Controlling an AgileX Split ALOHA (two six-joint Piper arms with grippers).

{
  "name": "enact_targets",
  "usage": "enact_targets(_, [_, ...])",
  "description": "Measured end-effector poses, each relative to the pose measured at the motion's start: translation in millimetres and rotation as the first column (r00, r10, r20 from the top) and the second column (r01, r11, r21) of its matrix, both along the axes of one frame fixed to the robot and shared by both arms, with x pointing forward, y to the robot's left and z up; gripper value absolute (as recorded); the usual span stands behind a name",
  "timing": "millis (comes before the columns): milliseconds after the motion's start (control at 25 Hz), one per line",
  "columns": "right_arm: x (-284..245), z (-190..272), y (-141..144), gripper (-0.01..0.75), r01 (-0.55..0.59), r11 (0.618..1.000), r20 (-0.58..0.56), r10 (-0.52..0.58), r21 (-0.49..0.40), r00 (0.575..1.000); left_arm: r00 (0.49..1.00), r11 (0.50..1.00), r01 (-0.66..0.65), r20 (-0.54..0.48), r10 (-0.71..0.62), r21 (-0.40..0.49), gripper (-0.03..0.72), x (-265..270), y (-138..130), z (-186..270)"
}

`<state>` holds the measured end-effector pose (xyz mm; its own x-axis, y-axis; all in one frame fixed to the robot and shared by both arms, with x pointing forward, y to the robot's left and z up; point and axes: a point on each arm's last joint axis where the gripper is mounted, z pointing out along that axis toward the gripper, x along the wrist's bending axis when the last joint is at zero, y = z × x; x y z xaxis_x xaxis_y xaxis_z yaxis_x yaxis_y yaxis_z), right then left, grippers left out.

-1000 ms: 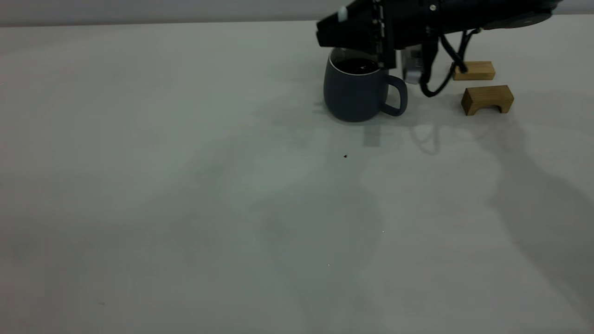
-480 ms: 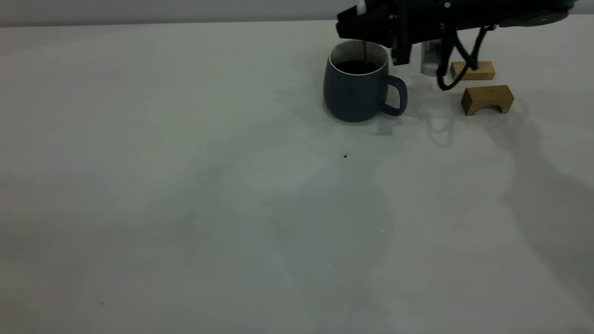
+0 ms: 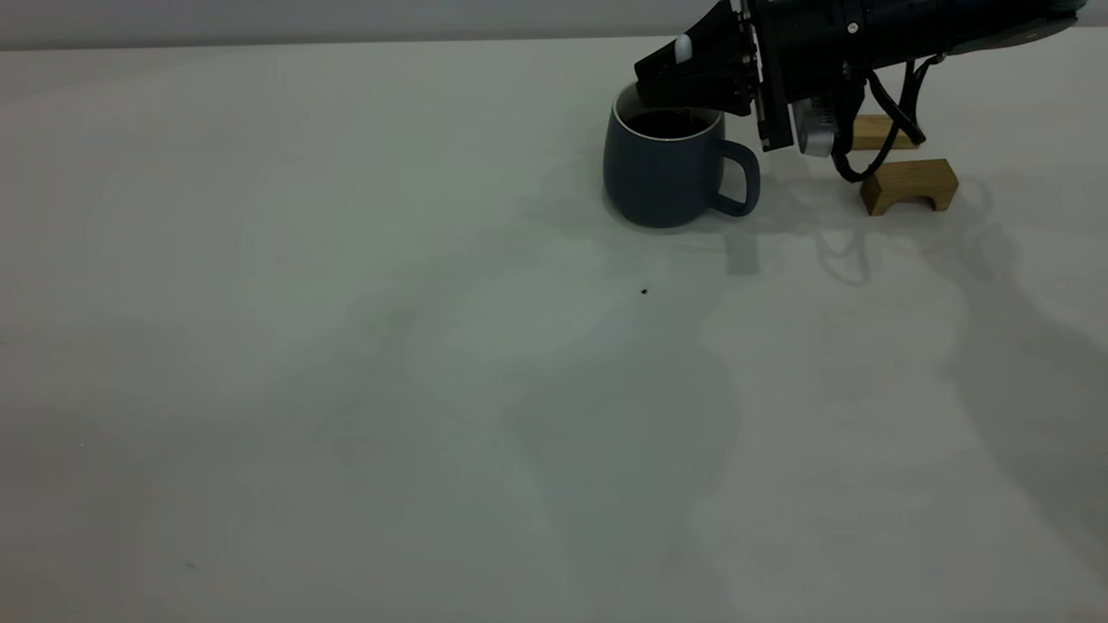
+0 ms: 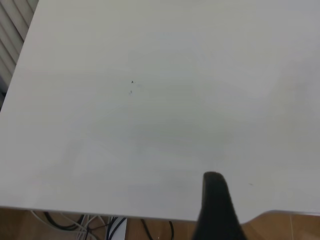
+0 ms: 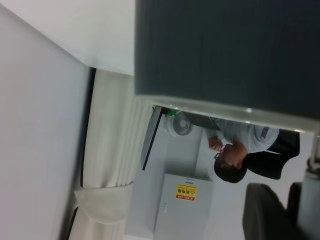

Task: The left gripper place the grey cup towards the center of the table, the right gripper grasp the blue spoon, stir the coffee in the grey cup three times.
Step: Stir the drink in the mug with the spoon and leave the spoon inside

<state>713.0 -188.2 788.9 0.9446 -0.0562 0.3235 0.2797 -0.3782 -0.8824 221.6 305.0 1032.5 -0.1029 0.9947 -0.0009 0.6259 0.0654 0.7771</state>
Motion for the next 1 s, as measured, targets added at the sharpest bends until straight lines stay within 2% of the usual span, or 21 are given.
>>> enact_targets(520, [-3.3, -4.5, 0.6, 0.108, -0.032, 0.999, 0.0, 0.032, -0.005, 0.999, 1.0, 1.0, 0.0, 0.0, 0.0, 0.0, 0.585, 0.0, 0.0, 0.0])
enact_targets(640, [-4.3, -5.4, 0.5, 0.14, -0.044, 0.999, 0.0, 0.044, -0.015, 0.999, 1.0, 1.0, 0.0, 0.0, 0.0, 0.0, 0.585, 0.0, 0.0, 0.0])
enact_targets(720, [-5.3, -7.5, 0.0, 0.209, -0.056, 0.998, 0.0, 0.056, -0.036, 0.998, 1.0, 1.0, 0.0, 0.0, 0.0, 0.0, 0.585, 0.0, 0.0, 0.0])
enact_targets(1000, [-9.7, -8.2, -1.7, 0.566, -0.123, 0.987, 0.01, 0.125, -0.102, 0.992, 1.0, 1.0, 0.0, 0.0, 0.0, 0.0, 0.585, 0.0, 0.0, 0.0])
